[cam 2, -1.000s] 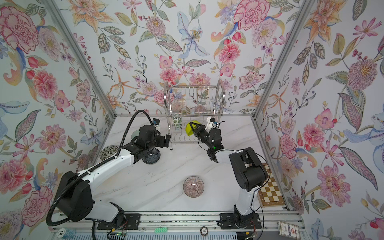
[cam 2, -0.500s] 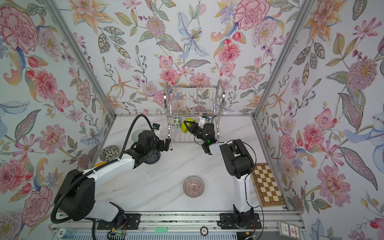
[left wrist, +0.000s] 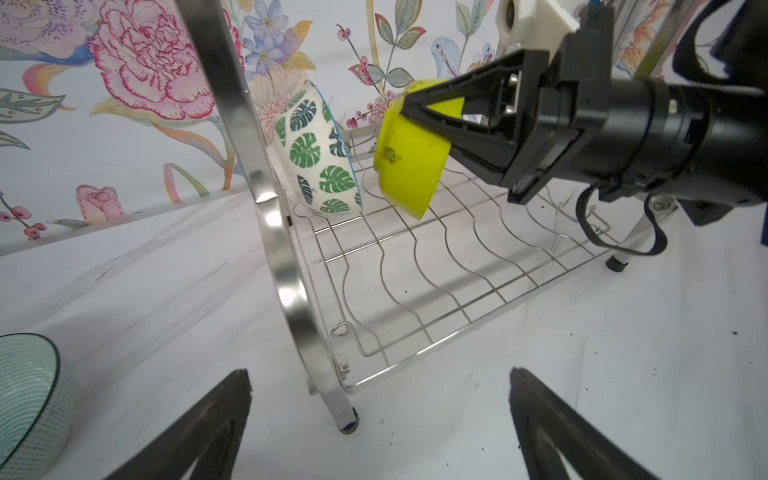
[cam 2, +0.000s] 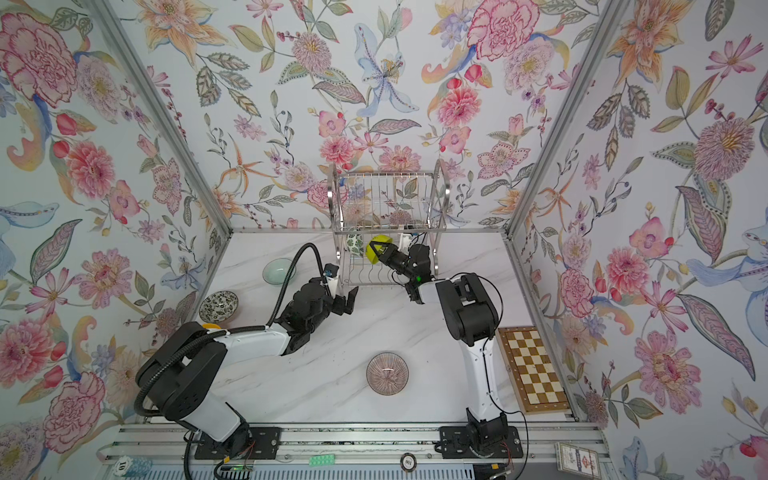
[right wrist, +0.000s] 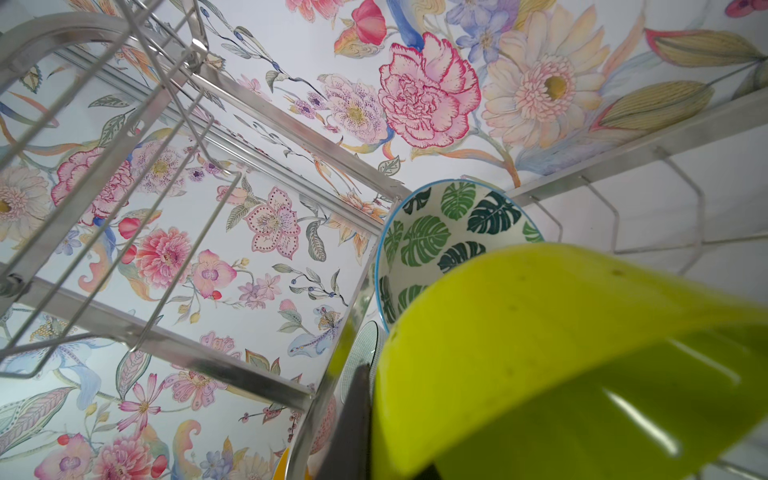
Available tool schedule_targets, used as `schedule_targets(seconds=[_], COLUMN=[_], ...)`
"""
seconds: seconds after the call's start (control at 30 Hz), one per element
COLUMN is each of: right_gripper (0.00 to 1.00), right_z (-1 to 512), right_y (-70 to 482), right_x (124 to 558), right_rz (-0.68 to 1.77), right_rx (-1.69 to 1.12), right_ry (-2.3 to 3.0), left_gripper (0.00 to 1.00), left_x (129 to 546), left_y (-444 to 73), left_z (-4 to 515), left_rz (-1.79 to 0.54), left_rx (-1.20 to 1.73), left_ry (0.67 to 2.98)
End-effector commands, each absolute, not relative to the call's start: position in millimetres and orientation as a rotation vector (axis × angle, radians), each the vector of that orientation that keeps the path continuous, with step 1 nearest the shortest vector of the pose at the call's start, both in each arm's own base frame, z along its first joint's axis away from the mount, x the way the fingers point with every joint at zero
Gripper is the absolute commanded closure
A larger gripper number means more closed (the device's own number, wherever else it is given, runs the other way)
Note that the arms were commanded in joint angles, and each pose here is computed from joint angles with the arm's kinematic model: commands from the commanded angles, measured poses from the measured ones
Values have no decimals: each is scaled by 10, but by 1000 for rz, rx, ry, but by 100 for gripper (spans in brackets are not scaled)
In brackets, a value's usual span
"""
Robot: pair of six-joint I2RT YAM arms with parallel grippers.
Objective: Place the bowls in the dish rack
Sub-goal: 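Carry the lime-green bowl into the lower rack tier with the right gripper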
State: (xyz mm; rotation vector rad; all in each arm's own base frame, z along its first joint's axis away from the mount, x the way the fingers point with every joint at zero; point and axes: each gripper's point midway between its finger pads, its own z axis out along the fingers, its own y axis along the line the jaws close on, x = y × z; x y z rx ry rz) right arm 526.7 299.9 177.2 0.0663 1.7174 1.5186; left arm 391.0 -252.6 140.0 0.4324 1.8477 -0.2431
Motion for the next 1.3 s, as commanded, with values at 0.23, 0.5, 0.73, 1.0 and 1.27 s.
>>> schedule_targets(seconds=[0.23,0.5,0.73,1.0,1.27], right_gripper=[100,100,100,100,100], right_z=[1825,1763,1778,1753,1720], right_y=[3094,3188,3253,3290,3325], right_x=[5493,5610,5641,5651,5664], right_rz=[1559,1622,1678,1705,1757], right_rx=[-85,-130,-159,-174,-188], right_ry=[1694,1720,1714,1727,1742], left_gripper=[1,1,1,1,1], left_x=[4050,4116,4155,4164,4168], left_y=[-2498,-2527,-2539,-2510,-2500], left_z=[1382,1352,1379,1428,1440], left_rz=[-87,-44,-16,2,11], left_rx=[442,469,487,476,475], left_ry=[1796,1833,1849,1844,1846])
